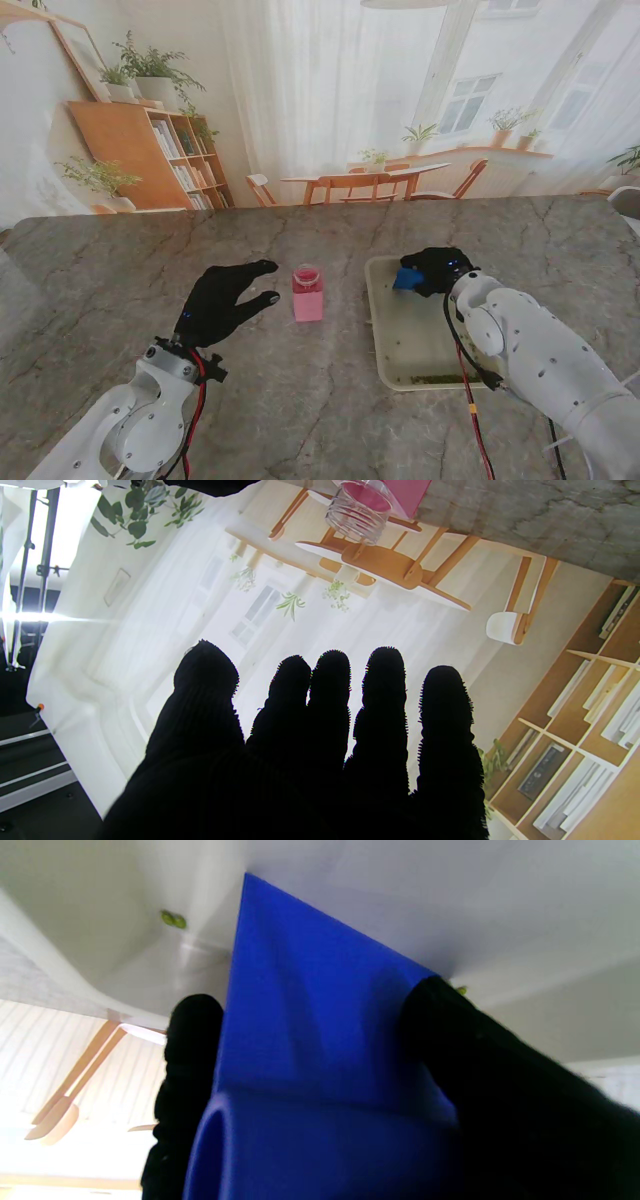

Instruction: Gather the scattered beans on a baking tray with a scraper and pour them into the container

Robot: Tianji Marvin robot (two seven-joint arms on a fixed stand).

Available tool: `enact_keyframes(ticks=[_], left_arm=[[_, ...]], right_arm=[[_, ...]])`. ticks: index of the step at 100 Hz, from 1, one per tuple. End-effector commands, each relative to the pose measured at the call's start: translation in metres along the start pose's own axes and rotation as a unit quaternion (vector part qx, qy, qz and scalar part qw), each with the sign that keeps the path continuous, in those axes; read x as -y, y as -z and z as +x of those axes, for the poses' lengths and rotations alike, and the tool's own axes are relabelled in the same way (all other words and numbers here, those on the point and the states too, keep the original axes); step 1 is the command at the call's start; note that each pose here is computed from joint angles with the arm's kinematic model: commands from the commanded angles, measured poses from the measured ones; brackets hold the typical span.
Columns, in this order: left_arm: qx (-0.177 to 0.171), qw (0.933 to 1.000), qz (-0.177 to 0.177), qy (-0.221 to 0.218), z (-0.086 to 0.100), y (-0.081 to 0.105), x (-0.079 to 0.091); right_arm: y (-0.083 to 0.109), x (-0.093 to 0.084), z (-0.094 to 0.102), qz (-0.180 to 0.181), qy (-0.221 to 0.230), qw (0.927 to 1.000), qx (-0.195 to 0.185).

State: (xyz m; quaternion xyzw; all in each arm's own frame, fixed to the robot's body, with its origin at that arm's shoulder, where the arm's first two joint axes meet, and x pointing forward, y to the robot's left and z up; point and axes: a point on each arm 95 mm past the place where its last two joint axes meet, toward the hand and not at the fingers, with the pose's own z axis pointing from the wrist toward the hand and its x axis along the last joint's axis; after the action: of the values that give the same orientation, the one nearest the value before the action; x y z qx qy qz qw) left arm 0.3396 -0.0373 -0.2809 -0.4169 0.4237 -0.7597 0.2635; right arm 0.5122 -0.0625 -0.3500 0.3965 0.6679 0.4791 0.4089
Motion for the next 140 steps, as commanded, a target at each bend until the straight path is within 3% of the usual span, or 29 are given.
enact_keyframes(ticks=[1,38,82,112,140], left_arm=[[0.004,1.0,0.003,0.0,0.001,0.002,0.001],[0.011,0.9999,0.008,-0.004,0.0,0.005,0.003],[0.011,0.9999,0.009,-0.003,0.0,0.005,0.003],[0.009,0.9999,0.005,-0.003,0.0,0.004,0.002],[0.01,0.9999,0.006,-0.003,0.0,0.005,0.002]], right_arm=[[-0.003,0.004,0.007,0.009,-0.004,0.9999,-0.011],[-0.007,0.011,0.019,0.011,0.001,0.999,-0.044],[0.005,0.003,0.003,0.031,0.033,0.9989,-0.009],[-0.015,-0.001,0.006,0.034,0.034,0.9988,-0.001],[-0.032,-0.005,0.018,0.022,0.022,0.9992,-0.024]])
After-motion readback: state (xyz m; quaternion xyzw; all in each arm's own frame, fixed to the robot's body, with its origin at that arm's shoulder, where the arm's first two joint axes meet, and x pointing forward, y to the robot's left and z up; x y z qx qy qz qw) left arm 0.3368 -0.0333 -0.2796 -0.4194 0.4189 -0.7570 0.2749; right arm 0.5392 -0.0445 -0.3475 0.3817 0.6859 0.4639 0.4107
